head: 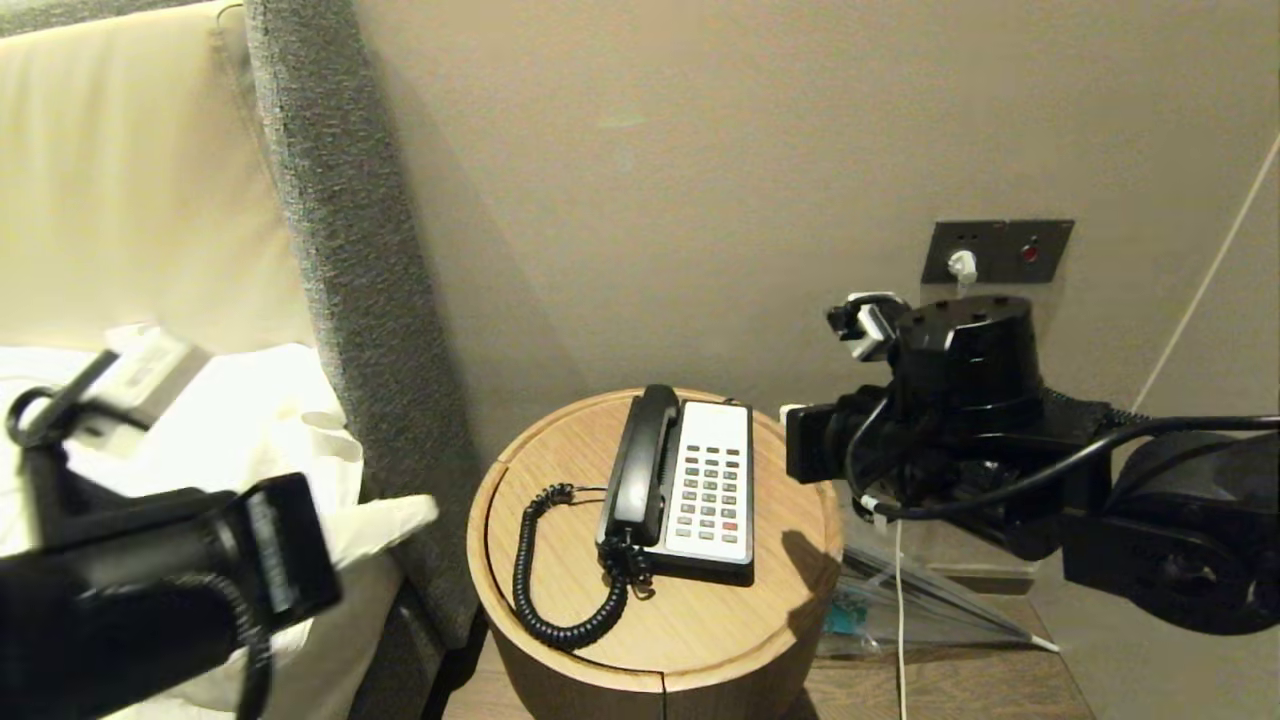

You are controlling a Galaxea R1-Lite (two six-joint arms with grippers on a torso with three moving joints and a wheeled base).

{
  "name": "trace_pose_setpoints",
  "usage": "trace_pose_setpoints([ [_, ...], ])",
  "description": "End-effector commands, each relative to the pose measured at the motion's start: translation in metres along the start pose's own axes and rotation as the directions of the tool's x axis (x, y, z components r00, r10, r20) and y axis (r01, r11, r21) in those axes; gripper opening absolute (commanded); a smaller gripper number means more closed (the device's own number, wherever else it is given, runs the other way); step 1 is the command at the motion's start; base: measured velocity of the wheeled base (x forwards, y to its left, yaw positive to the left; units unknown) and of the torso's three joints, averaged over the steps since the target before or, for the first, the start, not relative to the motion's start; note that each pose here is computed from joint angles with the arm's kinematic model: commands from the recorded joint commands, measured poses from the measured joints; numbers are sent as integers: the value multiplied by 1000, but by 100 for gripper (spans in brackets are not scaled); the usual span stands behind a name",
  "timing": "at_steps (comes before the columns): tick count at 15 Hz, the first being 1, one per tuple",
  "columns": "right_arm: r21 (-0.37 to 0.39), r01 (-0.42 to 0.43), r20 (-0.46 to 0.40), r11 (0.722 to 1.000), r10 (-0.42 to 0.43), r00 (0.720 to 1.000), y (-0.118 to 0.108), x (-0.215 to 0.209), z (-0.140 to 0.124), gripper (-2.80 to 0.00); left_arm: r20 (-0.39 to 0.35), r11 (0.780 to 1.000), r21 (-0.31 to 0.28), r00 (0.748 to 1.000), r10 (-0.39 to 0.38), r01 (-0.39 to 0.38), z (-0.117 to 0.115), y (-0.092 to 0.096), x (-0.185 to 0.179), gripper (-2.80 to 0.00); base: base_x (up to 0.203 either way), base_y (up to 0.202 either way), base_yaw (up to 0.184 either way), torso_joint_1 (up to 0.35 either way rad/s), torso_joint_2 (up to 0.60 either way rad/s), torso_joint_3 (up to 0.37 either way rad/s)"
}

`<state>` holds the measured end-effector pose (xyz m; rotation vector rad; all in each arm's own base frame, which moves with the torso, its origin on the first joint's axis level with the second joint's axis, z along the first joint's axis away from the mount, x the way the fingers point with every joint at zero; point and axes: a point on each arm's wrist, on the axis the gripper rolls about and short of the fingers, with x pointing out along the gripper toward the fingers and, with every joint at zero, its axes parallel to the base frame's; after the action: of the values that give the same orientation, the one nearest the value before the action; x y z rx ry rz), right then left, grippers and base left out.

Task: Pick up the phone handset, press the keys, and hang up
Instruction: End the call using the dial pad

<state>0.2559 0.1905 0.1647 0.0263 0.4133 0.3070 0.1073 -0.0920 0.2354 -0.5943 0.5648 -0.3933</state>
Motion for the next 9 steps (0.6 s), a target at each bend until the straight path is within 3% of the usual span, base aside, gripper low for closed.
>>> trace_pose_setpoints([
  [1, -29, -6, -59, 1000, 4, 998, 7, 6, -14, -280, 145, 996, -51, 987, -68, 76, -12, 32, -59, -280, 0, 0, 0, 0, 0, 0],
  [4, -45, -4, -113, 999, -1, 994, 8, 11, -31, -280, 191, 987, -80, 974, -119, 136, -29, 54, -83, -280, 0, 0, 0, 0, 0, 0],
  [9, -47, -32, -110, 998, 27, 994, 22, 26, -30, -280, 194, 982, -98, 971, -139, 160, -38, 62, -88, -280, 0, 0, 0, 0, 0, 0],
])
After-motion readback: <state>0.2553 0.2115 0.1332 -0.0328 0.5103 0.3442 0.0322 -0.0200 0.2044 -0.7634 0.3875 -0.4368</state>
